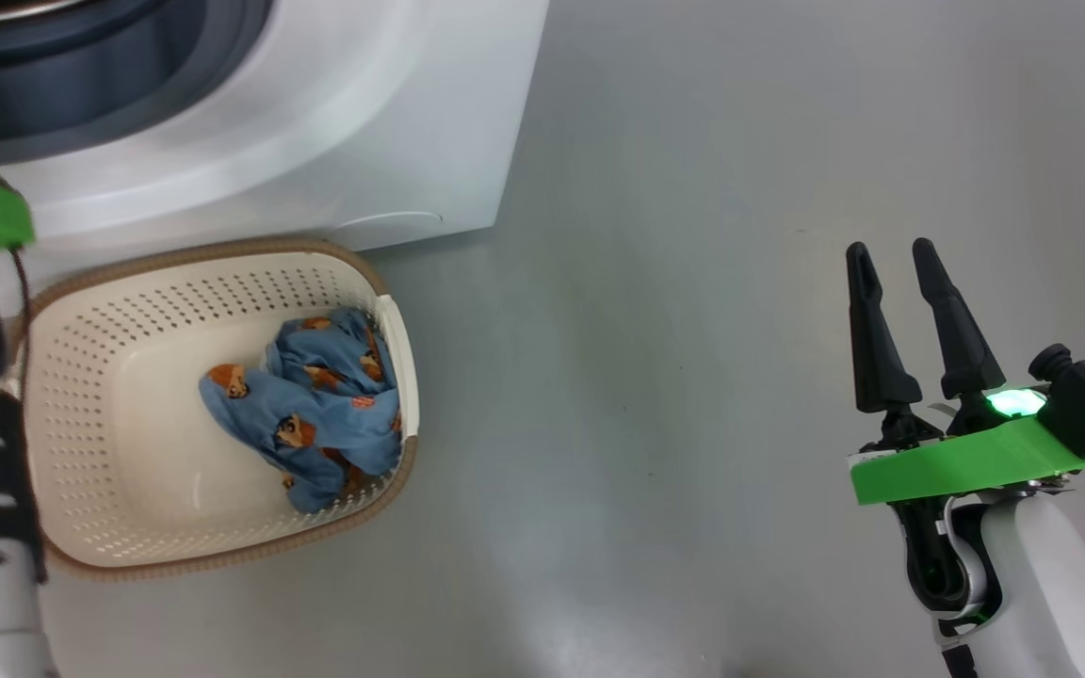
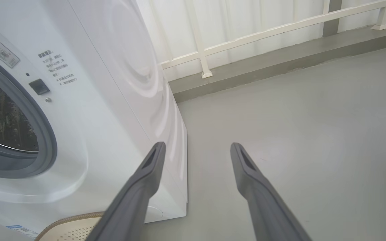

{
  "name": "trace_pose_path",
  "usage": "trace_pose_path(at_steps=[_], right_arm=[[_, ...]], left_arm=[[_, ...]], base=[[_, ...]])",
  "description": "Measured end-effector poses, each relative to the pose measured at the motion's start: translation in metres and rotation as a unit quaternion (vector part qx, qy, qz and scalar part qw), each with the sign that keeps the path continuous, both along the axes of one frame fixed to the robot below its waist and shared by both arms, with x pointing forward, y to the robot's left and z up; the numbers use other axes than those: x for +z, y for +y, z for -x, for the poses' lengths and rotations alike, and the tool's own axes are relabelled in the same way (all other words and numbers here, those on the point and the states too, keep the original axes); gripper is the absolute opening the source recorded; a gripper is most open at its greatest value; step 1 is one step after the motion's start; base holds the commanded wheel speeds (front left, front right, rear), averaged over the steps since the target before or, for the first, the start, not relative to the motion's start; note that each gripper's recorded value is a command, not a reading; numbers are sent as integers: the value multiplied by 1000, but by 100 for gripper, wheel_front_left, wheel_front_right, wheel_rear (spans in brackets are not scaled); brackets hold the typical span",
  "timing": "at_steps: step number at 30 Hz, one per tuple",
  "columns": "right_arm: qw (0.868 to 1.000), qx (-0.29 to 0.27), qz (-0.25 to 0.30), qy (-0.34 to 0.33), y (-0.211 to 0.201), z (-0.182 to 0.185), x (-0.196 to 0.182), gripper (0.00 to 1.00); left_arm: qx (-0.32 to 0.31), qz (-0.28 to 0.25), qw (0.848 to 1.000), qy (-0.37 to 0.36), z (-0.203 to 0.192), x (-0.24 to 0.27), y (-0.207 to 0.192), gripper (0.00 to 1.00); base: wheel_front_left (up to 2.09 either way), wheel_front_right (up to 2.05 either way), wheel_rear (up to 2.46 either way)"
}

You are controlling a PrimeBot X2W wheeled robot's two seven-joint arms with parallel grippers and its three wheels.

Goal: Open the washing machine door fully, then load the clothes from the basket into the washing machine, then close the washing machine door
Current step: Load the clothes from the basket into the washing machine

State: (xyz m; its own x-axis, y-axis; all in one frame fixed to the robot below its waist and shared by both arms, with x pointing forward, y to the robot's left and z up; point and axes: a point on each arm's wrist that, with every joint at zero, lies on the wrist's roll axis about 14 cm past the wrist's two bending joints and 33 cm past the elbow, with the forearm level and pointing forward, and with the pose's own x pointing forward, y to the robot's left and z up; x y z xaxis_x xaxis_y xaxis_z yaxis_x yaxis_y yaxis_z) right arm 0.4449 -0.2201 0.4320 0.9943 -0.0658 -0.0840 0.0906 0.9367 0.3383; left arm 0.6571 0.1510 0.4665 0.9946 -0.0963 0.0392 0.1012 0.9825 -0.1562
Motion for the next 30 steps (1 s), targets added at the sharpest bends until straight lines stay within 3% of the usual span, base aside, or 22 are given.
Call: trace_pose_path(at_steps=[15, 30], right_arm=[[1000, 15, 4, -16, 4, 13, 18, 100], [999, 31, 9, -25, 9, 49, 34, 100]], left_arm=[[14, 4, 999, 30, 75, -13, 13, 100], [24, -15, 999, 37, 160, -4, 28, 100]], base=[[0, 0, 0], [0, 0, 0]])
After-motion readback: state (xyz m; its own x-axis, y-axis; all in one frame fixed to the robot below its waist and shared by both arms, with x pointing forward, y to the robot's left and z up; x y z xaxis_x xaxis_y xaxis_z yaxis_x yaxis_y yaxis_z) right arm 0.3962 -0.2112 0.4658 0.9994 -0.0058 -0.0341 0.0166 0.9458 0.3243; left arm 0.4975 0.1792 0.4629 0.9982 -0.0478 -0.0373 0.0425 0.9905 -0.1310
